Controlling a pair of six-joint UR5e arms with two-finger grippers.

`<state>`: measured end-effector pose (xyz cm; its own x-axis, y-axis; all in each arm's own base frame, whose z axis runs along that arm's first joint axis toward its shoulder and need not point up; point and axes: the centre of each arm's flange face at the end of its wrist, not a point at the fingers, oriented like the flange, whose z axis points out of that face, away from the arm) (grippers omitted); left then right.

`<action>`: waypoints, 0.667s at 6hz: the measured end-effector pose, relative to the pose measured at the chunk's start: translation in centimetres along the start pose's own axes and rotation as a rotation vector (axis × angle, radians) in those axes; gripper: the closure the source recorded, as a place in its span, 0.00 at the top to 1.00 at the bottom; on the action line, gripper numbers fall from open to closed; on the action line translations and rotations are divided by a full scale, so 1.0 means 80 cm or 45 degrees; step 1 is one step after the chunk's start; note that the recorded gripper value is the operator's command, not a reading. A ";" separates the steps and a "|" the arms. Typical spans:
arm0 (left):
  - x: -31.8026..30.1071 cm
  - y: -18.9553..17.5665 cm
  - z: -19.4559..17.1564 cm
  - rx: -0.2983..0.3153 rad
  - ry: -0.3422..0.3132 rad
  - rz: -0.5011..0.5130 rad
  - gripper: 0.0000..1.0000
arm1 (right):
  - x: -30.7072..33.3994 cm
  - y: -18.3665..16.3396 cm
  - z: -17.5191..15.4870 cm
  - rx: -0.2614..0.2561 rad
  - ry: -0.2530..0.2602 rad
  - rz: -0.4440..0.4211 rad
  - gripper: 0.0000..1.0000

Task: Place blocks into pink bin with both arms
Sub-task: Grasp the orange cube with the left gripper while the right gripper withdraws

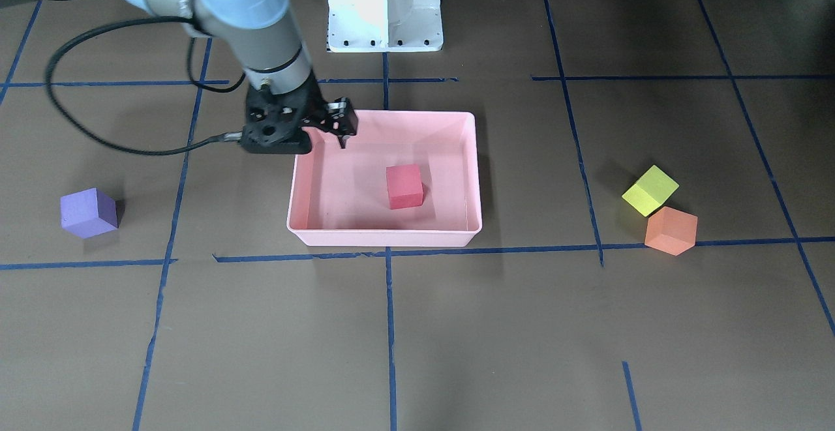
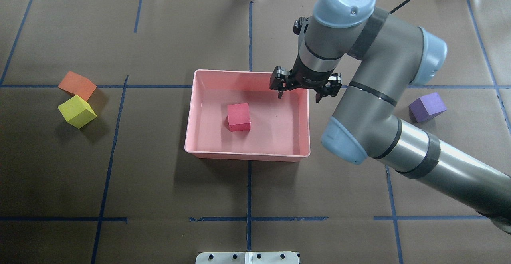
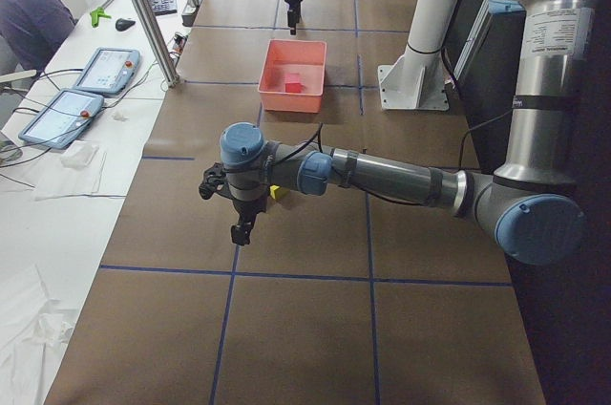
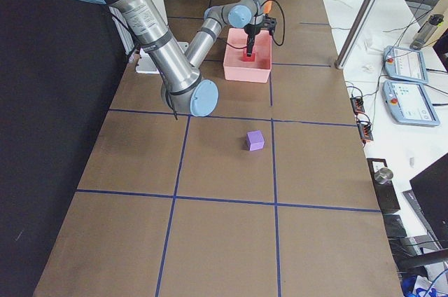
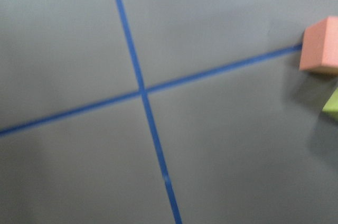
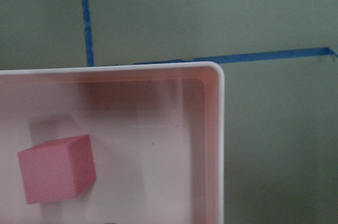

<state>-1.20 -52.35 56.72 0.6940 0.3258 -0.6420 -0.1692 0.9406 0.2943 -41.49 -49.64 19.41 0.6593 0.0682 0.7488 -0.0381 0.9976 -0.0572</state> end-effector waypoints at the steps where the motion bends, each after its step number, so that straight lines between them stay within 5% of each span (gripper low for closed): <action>1: 0.026 -0.023 0.025 0.015 0.017 0.031 1.00 | 0.051 -0.023 -0.011 -0.002 0.008 -0.059 1.00; 4: 0.141 -0.093 0.169 0.061 0.149 -0.001 1.00 | 0.242 -0.089 -0.049 0.014 0.065 -0.299 1.00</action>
<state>17.34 -56.94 56.83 0.6071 0.3367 -0.7198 -0.1335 0.9361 0.3253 -25.51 -55.48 31.74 0.6884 -0.1657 0.7061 0.1125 0.9862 0.1218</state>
